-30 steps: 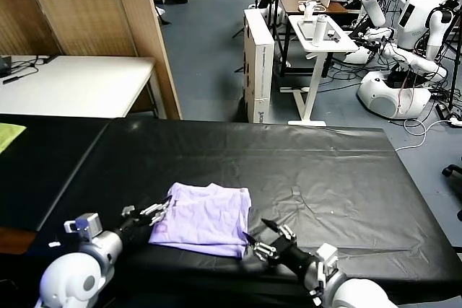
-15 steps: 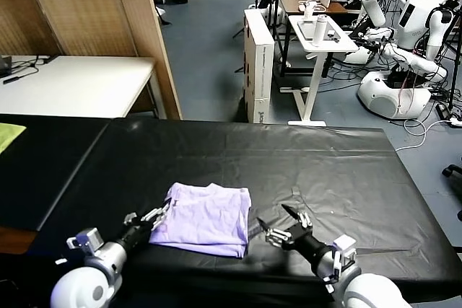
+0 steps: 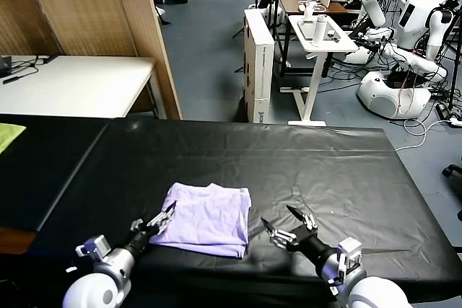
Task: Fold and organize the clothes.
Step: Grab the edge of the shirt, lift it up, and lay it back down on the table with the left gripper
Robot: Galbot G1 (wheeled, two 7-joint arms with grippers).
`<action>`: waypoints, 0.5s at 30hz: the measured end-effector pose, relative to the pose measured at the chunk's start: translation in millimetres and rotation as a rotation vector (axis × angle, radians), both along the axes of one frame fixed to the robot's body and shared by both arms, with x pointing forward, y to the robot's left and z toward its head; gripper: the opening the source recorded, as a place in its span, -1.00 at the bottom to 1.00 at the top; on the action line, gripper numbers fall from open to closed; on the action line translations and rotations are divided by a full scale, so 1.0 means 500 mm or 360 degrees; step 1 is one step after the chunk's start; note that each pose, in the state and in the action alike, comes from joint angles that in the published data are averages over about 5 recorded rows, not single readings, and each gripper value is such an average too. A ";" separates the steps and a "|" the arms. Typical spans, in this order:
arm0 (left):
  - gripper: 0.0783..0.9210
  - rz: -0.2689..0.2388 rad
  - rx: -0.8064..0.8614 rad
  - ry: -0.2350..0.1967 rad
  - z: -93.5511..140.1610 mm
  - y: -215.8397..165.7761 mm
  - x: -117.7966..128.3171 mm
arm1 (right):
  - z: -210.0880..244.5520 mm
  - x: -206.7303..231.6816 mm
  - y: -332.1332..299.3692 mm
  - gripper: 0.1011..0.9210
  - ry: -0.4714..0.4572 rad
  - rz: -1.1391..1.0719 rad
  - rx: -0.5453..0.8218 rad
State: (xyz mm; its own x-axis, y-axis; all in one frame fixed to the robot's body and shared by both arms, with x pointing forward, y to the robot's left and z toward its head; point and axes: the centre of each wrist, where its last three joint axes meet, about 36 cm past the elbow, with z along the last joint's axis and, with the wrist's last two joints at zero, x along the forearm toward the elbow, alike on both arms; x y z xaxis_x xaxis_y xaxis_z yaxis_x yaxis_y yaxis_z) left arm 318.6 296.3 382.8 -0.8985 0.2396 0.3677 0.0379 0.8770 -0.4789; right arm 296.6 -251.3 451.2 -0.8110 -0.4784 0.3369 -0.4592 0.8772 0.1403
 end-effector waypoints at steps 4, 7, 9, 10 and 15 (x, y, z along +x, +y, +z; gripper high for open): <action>0.97 0.0005 -0.0017 0.0008 -0.004 -0.002 -0.002 | 0.001 -0.001 -0.001 0.97 -0.0001 -0.0003 -0.0002; 0.96 0.0009 -0.0040 0.0008 -0.006 -0.004 -0.003 | 0.001 -0.001 -0.001 0.97 -0.0003 -0.0004 -0.0002; 0.92 0.0010 -0.0065 0.0009 -0.006 -0.005 -0.003 | 0.000 -0.001 0.000 0.97 -0.0003 -0.0006 -0.0001; 0.86 0.0011 -0.0081 0.0011 -0.006 -0.006 -0.003 | -0.001 -0.001 0.001 0.97 -0.0002 -0.0008 0.0000; 0.30 0.0021 -0.0177 0.0044 -0.007 -0.007 -0.002 | -0.004 -0.002 0.002 0.97 0.0000 -0.0016 0.0001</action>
